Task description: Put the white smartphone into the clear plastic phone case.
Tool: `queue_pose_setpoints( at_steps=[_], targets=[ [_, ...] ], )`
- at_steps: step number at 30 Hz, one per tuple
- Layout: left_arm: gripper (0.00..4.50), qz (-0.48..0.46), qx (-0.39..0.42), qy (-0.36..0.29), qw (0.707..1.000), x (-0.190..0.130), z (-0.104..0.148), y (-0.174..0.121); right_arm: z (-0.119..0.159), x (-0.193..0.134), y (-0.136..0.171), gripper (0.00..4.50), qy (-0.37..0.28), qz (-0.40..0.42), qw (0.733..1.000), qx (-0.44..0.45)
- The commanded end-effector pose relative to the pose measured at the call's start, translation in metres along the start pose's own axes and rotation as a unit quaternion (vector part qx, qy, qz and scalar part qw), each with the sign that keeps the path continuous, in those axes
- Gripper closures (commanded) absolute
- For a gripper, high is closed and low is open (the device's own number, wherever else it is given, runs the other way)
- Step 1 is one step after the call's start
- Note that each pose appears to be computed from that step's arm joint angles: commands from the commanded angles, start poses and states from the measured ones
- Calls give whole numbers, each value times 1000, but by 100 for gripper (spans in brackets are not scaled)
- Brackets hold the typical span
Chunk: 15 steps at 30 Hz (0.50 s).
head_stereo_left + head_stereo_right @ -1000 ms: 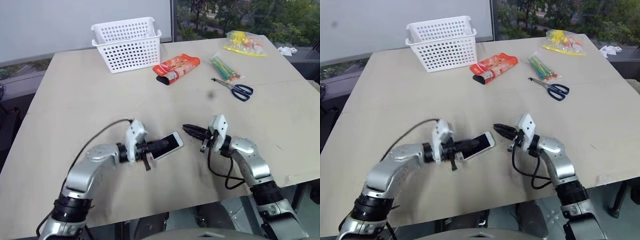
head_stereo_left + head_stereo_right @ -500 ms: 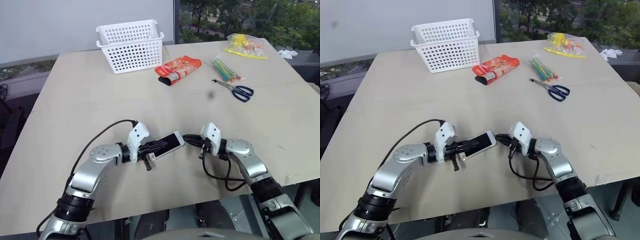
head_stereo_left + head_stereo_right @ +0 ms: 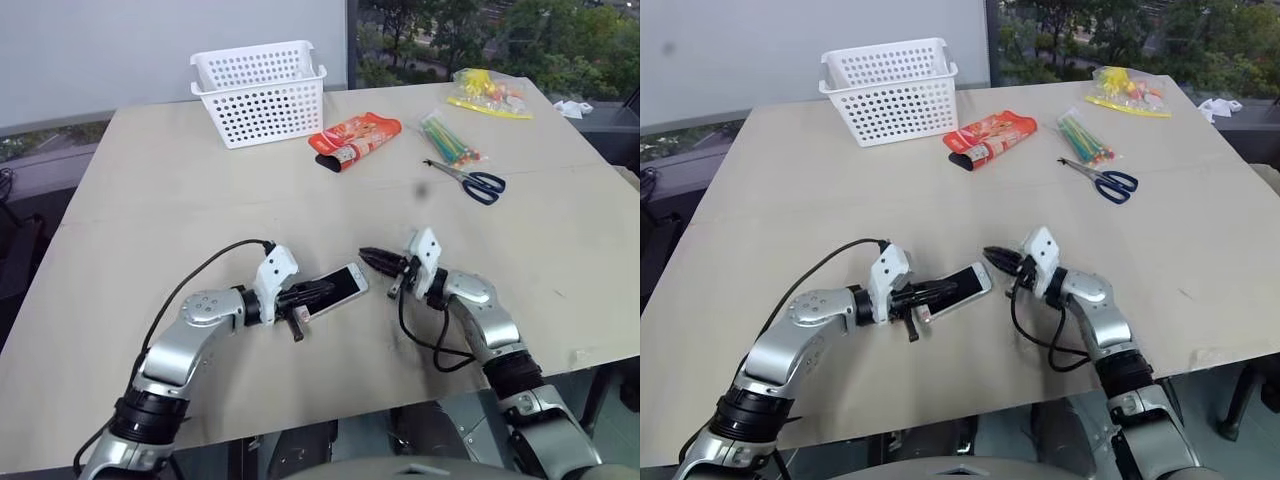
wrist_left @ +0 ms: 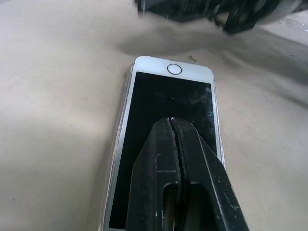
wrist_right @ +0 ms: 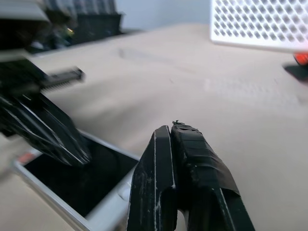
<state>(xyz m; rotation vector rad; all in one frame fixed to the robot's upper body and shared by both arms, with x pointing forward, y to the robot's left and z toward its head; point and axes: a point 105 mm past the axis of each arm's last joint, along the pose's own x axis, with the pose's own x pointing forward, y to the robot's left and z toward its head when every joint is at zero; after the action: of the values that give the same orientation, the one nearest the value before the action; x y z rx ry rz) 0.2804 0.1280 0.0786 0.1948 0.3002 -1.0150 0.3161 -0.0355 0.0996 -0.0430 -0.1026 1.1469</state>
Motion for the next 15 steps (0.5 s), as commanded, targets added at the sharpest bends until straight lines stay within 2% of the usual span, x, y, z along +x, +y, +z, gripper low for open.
queue_pose_setpoints(
  at_steps=[1,10,15],
  targets=[
    [450,5,-30,45,999,0,-27,-1,-6,0,14,444,24,42,999,-23],
    [450,4,-32,46,998,0,-27,-2,-47,-9,3,444,153,25,986,-57],
    [450,4,-32,46,998,1,-27,-3,-65,-14,19,444,202,69,976,-35]
  ],
)
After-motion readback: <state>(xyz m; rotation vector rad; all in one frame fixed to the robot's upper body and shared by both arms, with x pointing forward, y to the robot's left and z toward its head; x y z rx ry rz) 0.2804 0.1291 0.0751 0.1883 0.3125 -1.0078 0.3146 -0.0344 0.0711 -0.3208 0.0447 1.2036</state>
